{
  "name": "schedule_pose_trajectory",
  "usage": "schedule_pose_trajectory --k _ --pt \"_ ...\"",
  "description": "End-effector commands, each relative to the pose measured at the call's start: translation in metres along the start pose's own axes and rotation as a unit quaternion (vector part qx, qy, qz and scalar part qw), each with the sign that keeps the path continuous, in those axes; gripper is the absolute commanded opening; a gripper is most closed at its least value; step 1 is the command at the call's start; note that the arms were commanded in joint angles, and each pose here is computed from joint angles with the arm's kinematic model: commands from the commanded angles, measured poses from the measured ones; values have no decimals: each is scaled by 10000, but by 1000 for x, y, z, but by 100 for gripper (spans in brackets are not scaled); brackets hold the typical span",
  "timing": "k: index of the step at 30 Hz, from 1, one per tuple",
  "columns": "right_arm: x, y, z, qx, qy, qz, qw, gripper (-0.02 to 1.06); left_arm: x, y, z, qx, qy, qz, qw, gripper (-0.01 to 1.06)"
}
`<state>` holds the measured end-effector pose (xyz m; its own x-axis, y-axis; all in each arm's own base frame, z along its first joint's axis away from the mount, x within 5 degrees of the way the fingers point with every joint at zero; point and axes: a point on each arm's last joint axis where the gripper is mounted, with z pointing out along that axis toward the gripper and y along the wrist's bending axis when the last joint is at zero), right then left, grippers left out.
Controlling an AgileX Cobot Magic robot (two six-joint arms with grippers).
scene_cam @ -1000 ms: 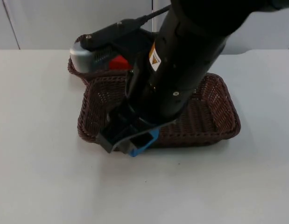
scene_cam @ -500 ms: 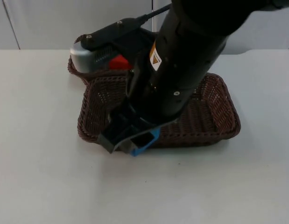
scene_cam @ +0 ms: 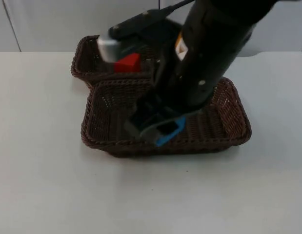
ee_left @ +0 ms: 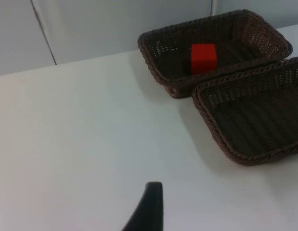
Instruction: Pick up one cube with the left hand and place it into the upper basket. Pick up one cube with the right hand and place it into the lower basket.
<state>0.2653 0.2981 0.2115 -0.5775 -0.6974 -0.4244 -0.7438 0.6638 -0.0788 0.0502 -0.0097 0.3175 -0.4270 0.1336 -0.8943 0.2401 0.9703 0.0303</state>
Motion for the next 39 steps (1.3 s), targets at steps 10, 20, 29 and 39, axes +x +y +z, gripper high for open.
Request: schedule_pose_trajectory --k 10,20,29,39 --pt "4 -66 -5 373 -64 744 9965 0 1 1 0 -29 -30 -7 10000 83" --pt "1 -82 -3 457 -397 891 9942 0 0 0 0 -28 -51 -7 10000 83" --pt "-18 -86 35 416 49 962 9945 0 0 0 0 -28 -51 -7 10000 83" --pt "-46 -90 70 348 -64 1053 9938 0 0 0 0 -28 -51 -7 10000 83"
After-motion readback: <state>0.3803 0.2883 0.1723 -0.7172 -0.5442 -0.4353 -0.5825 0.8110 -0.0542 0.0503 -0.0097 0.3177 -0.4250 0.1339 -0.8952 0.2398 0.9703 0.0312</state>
